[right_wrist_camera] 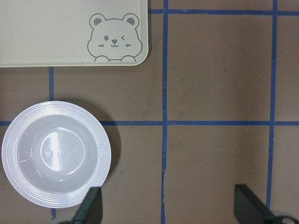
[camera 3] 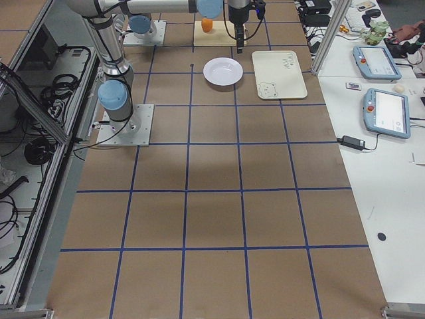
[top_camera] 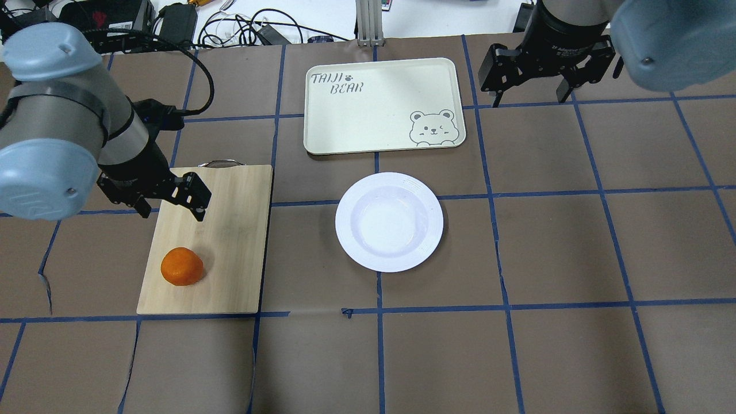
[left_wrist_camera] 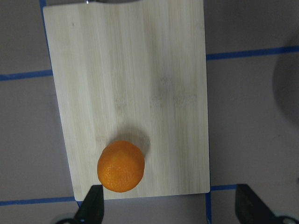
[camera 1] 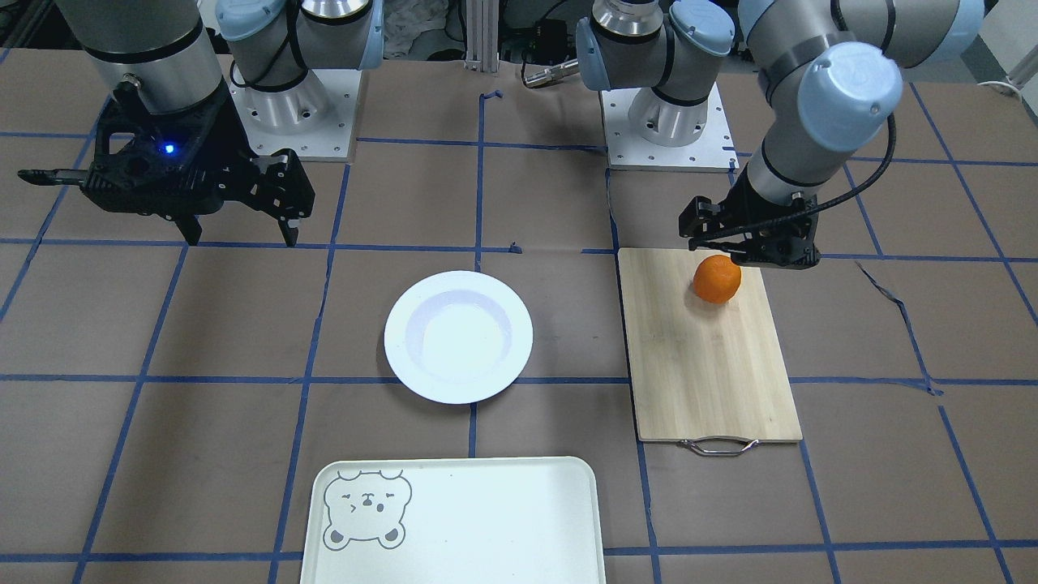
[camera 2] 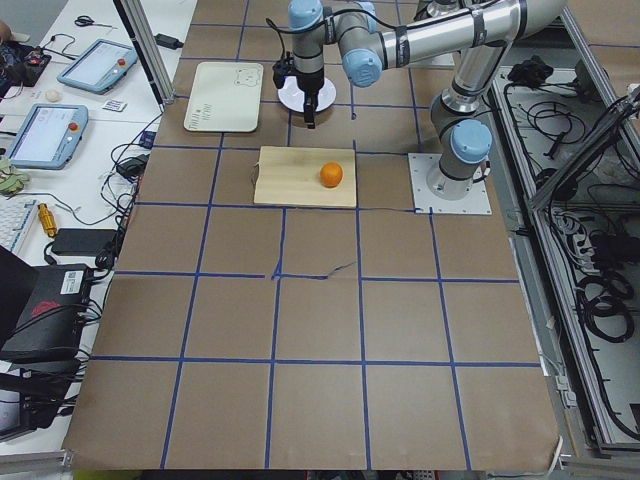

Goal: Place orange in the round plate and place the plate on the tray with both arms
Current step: 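Lower the left gripper onto the orange on the cutting board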

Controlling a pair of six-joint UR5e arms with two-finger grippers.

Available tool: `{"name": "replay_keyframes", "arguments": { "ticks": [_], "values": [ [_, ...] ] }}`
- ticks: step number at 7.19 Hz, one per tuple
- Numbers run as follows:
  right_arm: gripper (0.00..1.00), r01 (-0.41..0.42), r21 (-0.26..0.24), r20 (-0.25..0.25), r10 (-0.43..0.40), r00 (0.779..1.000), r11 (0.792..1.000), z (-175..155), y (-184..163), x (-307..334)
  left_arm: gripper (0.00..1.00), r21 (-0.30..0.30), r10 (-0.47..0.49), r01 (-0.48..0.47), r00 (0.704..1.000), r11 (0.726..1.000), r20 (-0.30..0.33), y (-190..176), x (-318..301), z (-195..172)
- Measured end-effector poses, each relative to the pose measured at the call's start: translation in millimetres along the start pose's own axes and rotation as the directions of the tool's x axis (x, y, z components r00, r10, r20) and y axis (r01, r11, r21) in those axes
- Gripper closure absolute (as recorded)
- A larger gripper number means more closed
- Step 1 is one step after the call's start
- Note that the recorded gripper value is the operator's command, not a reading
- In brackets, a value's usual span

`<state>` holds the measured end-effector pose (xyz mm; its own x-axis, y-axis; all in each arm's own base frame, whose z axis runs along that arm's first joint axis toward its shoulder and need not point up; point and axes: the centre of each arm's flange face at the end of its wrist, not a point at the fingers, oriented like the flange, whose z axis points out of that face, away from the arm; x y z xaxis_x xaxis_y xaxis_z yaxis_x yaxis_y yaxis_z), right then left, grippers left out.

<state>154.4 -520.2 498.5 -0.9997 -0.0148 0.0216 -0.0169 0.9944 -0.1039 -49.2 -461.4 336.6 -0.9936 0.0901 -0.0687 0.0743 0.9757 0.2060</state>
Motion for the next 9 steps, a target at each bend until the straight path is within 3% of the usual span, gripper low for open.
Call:
{"name": "replay_keyframes", "arguments": {
  "ticks": [2,4,9],
  "values": [
    [0.00,0.000,-0.001,0.000,0.000,1.000,1.000,0,0,0,0.00,-0.114,0.014,-0.007,0.998,0.993,0.059,0,-4,44],
    [0.00,0.000,-0.001,0.000,0.000,1.000,1.000,0,0,0,0.00,-0.170,-0.004,0.017,0.997,0.985,0.079,-10,-21,72],
    [0.00,0.001,-0.002,0.000,-0.001,1.000,1.000,0,1,0,0.00,-0.258,-0.067,0.054,0.997,0.965,-0.042,-18,-32,130]
  ]
}}
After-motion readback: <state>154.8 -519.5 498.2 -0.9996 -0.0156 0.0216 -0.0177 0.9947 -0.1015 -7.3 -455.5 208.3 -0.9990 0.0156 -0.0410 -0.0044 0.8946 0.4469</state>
